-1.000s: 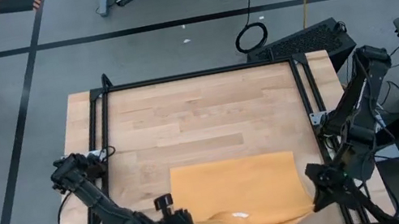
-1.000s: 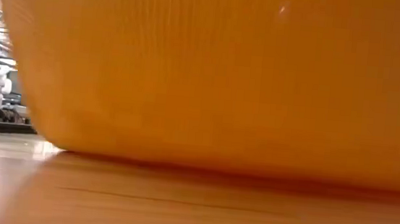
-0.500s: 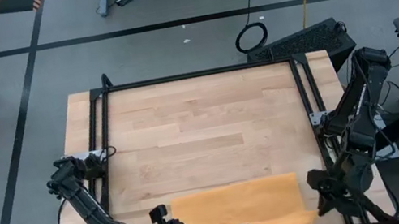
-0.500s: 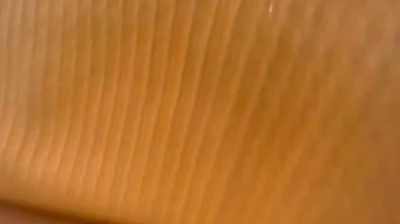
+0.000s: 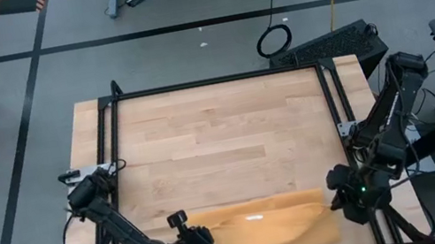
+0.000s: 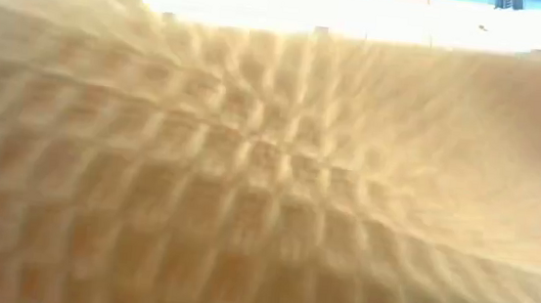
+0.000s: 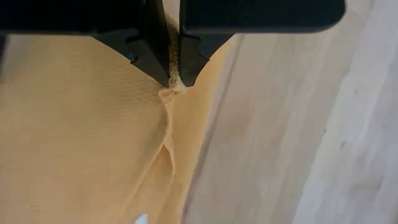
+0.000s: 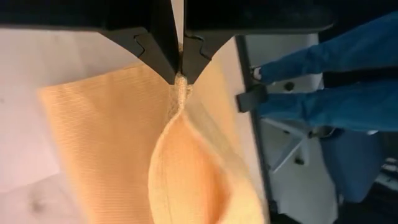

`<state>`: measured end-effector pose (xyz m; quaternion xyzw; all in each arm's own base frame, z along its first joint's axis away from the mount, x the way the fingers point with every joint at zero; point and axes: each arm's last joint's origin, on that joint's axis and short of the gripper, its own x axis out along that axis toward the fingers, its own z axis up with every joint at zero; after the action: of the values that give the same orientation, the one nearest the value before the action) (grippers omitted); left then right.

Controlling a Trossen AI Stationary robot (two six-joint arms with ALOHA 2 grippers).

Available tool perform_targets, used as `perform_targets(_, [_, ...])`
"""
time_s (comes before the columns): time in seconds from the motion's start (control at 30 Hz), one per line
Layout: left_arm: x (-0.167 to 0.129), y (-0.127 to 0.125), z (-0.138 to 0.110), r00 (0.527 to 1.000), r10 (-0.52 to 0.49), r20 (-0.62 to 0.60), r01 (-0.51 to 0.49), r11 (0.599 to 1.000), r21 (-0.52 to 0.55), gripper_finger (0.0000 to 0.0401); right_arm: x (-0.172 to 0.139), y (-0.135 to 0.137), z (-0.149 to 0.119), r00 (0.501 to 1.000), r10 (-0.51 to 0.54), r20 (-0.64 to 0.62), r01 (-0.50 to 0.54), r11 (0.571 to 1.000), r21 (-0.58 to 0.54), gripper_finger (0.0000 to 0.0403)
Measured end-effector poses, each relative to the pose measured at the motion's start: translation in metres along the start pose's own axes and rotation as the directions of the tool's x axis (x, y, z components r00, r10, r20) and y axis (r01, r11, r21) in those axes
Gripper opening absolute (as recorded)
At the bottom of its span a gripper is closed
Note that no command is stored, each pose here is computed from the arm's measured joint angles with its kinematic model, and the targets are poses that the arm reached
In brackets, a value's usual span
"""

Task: Roll towel
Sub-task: Roll the yellow towel

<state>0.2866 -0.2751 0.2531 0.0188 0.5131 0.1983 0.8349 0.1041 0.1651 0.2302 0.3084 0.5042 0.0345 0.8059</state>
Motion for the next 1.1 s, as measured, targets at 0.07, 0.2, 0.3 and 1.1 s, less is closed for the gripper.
perform_targets(0.07, [0.005, 0.002, 0.000, 1.000, 0.022, -0.008, -0.022, 1.000, 0.005, 0.0015, 0.001, -0.002, 0.002, 1.000, -0.022, 0.003, 0.022, 1.000, 0.011, 0.0000])
perform_targets(0.2, [0.010, 0.007, 0.004, 0.999, 0.051, 0.000, -0.051, 0.999, 0.000, 0.0015, 0.006, -0.005, 0.005, 0.998, -0.065, 0.006, 0.065, 0.998, 0.013, 0.0000])
perform_targets(0.3, [0.013, 0.008, 0.008, 0.999, 0.044, 0.002, -0.044, 0.999, 0.002, 0.0015, 0.010, -0.005, 0.007, 0.996, -0.083, 0.007, 0.083, 0.996, 0.016, 0.0000])
perform_targets(1.1, [0.014, 0.008, 0.003, 0.997, 0.078, -0.025, -0.076, 0.995, 0.061, 0.0015, 0.023, -0.007, 0.007, 0.988, -0.153, -0.003, 0.153, 0.986, 0.063, 0.0000])
